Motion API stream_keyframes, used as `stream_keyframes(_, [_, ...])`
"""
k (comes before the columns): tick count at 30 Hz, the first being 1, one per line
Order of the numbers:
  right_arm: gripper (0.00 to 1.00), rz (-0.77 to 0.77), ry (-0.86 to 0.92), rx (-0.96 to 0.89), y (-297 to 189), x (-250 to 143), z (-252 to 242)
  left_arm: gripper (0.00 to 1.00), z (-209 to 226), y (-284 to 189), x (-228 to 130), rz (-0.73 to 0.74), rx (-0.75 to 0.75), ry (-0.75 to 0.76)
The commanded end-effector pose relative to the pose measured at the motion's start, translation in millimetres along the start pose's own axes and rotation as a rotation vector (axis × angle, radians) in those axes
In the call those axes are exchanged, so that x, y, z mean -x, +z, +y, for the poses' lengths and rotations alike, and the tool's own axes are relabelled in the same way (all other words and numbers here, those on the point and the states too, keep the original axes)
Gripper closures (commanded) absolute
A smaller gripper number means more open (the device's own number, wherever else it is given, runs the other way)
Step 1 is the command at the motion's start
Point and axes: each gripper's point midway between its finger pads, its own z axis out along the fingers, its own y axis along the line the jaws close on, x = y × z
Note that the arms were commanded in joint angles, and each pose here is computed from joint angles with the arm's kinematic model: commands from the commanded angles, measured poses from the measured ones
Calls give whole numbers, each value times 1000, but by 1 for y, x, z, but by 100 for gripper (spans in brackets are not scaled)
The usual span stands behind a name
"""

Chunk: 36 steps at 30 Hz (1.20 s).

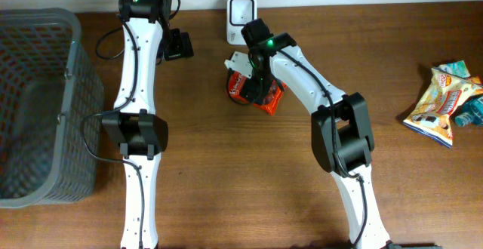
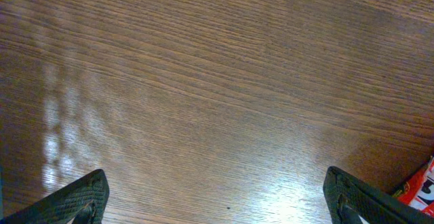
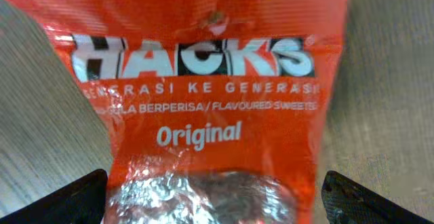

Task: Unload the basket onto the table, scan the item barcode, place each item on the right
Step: 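Grasp the red snack bag with the right gripper, then carry the red bag right and drop it on the item pile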

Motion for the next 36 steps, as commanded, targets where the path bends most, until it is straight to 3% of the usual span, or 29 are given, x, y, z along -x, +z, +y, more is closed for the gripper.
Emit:
stream_keyframes(1, [1, 60, 33, 21, 18, -18, 7, 1, 0, -11, 1, -18, -13, -13])
stream_keyframes(4, [1, 56, 76, 18, 19, -18, 7, 1, 0, -11, 1, -18, -13, -13])
stream_keyframes(5, [5, 52, 88, 14, 19, -16, 6, 1, 0, -11, 1, -18, -13, -13])
stream_keyframes(8, [32, 4, 204, -23, 19, -5, -4, 1, 0, -11, 1, -18, -13, -13])
stream_keyframes(12, [38, -75, 347, -77, 11, 14, -21, 1, 0, -11, 1, -18, -13, -13])
stream_keyframes(14, [49, -107, 401, -123, -1, 23, -34, 1, 0, -11, 1, -18, -13, -13])
stream_keyframes(16, [50, -163, 438, -163, -21, 39, -48, 1, 0, -11, 1, -18, -13, -13])
stream_keyframes(17, [59, -192, 442, -179, -31, 46, -54, 1, 0, -11, 1, -18, -13, -13])
stream_keyframes(22, [63, -356, 506, -248, -81, 83, -82, 1, 0, -11, 1, -18, -13, -13])
stream_keyframes(27, [66, -679, 552, -361, -133, 138, -123, 1, 0, -11, 1, -18, -13, -13])
stream_keyframes(30, [65, -778, 562, -425, -150, 150, -138, 1, 0, -11, 1, -18, -13, -13])
stream_keyframes(36, [65, -850, 706, -455, -115, 153, -159, 1, 0, -11, 1, -18, -13, -13])
